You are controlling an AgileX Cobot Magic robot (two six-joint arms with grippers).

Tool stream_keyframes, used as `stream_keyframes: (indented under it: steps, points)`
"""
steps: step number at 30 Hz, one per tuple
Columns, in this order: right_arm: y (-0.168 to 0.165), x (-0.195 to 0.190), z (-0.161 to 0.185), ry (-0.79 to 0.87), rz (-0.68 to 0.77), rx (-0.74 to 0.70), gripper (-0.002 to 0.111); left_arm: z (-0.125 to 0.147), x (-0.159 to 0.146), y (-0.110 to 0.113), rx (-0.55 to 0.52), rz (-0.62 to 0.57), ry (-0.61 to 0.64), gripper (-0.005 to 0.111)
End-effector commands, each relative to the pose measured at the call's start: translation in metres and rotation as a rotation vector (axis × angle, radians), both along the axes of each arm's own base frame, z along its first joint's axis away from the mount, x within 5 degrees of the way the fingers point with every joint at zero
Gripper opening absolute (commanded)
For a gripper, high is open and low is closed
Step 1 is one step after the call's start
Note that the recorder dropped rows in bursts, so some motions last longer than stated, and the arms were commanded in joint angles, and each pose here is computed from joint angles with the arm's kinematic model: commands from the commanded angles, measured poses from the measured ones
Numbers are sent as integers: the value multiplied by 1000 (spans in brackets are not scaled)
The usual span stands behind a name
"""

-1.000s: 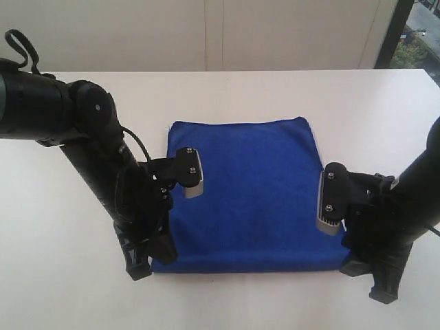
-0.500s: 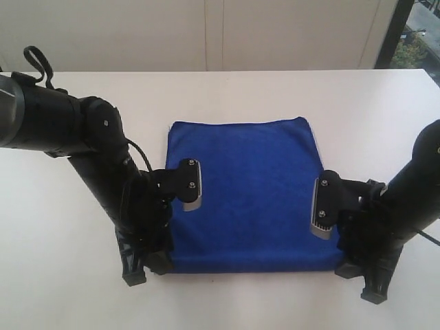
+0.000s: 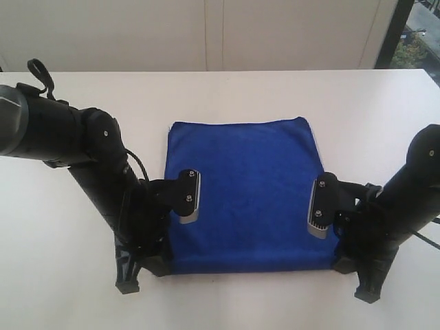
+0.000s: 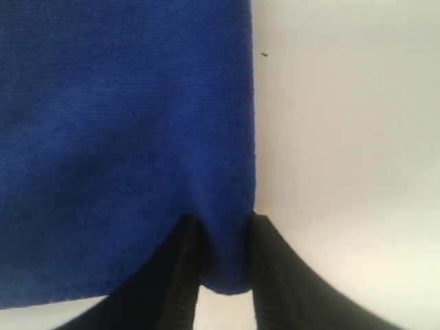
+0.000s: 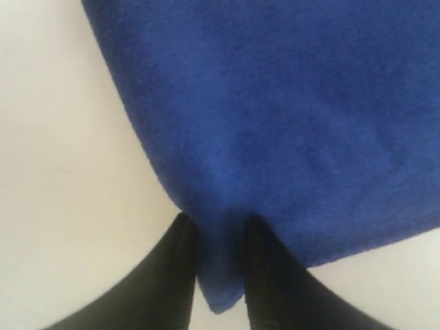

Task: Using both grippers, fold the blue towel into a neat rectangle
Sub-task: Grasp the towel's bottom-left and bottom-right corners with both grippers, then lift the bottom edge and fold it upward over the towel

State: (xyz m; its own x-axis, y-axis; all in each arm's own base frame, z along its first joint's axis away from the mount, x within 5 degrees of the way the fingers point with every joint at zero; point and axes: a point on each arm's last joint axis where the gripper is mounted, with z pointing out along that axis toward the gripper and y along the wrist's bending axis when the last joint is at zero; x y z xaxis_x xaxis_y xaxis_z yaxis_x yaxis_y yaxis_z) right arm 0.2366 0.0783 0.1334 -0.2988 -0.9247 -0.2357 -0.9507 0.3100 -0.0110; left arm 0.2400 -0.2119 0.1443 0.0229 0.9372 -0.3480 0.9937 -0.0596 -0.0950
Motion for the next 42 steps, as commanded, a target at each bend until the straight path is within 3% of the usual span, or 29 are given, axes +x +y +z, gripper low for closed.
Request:
stream_keyframes:
  steps: [1, 9, 14, 22, 29, 37, 42]
  points:
    - [0, -2, -2, 23, 1, 3, 5, -10, -5, 2, 41, -33, 42, 0]
    - [0, -14, 21, 35, 29, 29, 3, 16, -13, 8, 36, -74, 40, 0]
    - [-1, -17, 39, -33, 32, 47, 3, 40, -19, 11, 15, -26, 42, 0]
    - [-2, -12, 59, -202, 9, 64, 3, 72, -10, 12, 9, 72, -66, 0]
    - [-3, -3, 63, -311, -29, 66, 3, 79, 3, 7, -39, 124, -166, 0]
    - [-3, 12, 74, -437, -128, 93, 3, 84, 23, 14, -82, 315, -245, 0]
    - [-1, 24, 86, -488, -177, 120, 3, 89, 32, 14, -110, 365, -276, 0]
